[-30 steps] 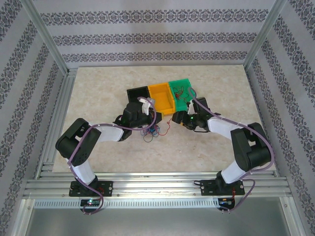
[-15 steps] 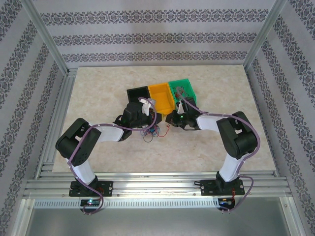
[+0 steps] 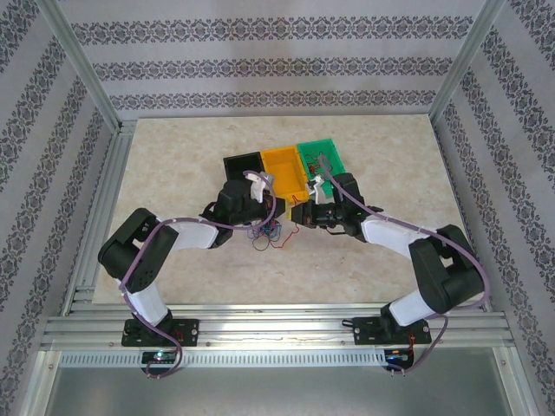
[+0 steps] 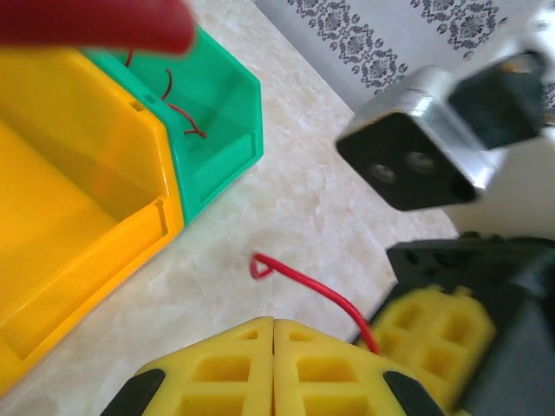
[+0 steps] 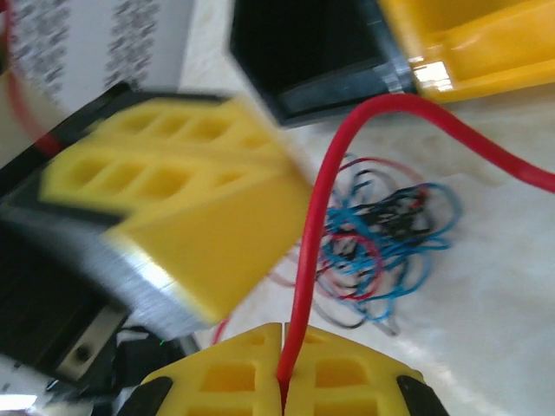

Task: Untangle the cables

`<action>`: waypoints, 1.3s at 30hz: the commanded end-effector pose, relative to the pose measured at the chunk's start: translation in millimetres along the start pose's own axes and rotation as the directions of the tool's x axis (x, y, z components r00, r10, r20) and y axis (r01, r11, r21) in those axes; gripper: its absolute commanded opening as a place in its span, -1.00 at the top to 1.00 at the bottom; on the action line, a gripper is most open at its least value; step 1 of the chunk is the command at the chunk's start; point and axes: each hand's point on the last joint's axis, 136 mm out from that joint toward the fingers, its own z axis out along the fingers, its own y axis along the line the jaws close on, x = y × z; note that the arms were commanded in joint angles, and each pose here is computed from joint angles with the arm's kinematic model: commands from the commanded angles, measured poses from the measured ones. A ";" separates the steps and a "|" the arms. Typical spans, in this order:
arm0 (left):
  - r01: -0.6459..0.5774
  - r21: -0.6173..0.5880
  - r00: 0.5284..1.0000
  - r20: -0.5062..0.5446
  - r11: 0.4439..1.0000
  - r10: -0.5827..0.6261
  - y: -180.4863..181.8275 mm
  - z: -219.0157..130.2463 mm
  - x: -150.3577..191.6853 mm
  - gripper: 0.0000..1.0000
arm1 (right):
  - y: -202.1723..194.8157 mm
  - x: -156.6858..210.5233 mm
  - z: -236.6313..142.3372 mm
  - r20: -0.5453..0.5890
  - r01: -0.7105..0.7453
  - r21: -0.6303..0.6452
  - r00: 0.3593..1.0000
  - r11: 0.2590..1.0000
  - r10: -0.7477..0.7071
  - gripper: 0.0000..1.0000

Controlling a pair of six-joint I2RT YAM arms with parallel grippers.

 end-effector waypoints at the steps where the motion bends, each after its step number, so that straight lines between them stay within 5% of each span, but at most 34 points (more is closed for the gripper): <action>1: -0.024 0.099 0.994 0.104 0.995 0.013 -25.5 5.7 -34.5 1.00 | 31.3 27.9 -2.0 -0.102 0.082 -0.151 0.990 0.985 -0.098 1.00; 9: 0.035 0.264 0.974 0.207 0.964 -0.092 -54.5 5.8 -75.2 1.00 | 50.0 34.7 -3.4 -0.107 0.144 -0.189 0.980 0.971 -0.167 1.00; 19: 0.024 0.262 0.973 0.216 0.965 -0.083 -60.4 2.4 -82.0 1.00 | 69.6 8.5 -13.4 0.002 0.202 -0.211 0.978 0.956 -0.206 0.93; 27: 0.036 0.277 0.969 0.226 0.960 -0.101 -63.6 4.2 -84.1 1.00 | 65.1 -1.8 -16.9 0.057 0.206 -0.162 0.978 0.965 -0.199 0.30; 39: 0.045 0.326 0.957 0.258 0.944 -0.134 -75.0 3.3 -95.4 1.00 | 47.4 -25.7 -11.8 0.143 0.171 -0.120 0.978 0.978 -0.154 0.22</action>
